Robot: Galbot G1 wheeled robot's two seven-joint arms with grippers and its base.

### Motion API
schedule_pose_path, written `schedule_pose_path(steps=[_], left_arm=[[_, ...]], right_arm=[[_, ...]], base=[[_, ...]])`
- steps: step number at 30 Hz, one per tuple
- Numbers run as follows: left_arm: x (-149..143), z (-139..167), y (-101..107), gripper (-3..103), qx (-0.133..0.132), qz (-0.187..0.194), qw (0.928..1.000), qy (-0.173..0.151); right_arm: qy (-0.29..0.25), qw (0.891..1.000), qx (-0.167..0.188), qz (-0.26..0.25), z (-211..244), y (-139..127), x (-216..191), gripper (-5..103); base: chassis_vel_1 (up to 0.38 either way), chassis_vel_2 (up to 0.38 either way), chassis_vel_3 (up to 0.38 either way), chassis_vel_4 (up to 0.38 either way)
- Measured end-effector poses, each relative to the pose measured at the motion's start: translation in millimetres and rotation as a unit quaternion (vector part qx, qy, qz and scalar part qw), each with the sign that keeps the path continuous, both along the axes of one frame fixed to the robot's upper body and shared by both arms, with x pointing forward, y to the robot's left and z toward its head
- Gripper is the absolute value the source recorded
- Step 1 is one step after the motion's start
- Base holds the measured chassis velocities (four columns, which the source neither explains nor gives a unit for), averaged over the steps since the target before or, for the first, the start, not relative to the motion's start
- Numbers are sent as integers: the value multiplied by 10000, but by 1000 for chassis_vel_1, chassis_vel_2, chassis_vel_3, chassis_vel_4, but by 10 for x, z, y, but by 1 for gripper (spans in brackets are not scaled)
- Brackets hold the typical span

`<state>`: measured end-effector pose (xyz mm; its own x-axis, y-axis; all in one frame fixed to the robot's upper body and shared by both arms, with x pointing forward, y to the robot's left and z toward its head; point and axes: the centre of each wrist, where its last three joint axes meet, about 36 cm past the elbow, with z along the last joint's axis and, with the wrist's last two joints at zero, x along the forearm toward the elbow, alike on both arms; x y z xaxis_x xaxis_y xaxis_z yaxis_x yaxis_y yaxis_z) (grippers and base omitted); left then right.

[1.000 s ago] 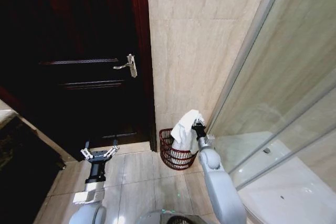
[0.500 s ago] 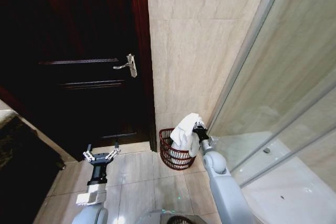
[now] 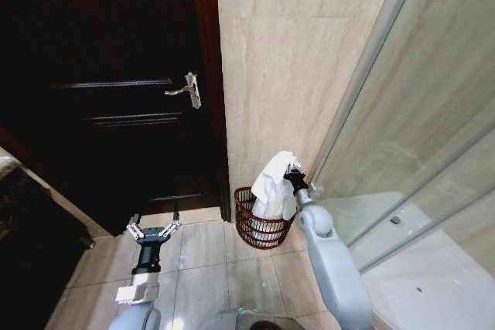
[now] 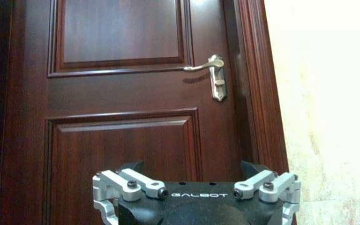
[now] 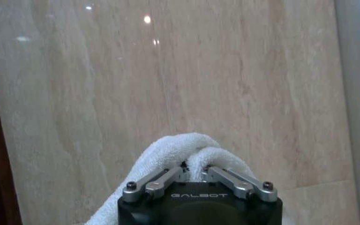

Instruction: Discard the used towel into the hamper.

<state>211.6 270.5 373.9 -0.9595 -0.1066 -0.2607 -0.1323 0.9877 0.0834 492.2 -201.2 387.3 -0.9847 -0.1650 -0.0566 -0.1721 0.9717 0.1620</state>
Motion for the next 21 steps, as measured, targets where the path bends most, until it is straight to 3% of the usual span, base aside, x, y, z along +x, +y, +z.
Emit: schedule_pose_path(steps=[21], left_arm=[[88, -31, 51, 100, -9, 3, 10000, 34]], right_arm=[[-192, 9998, -92, -5, -137, 32, -192, 4]], base=[[0, 0, 0, 0]])
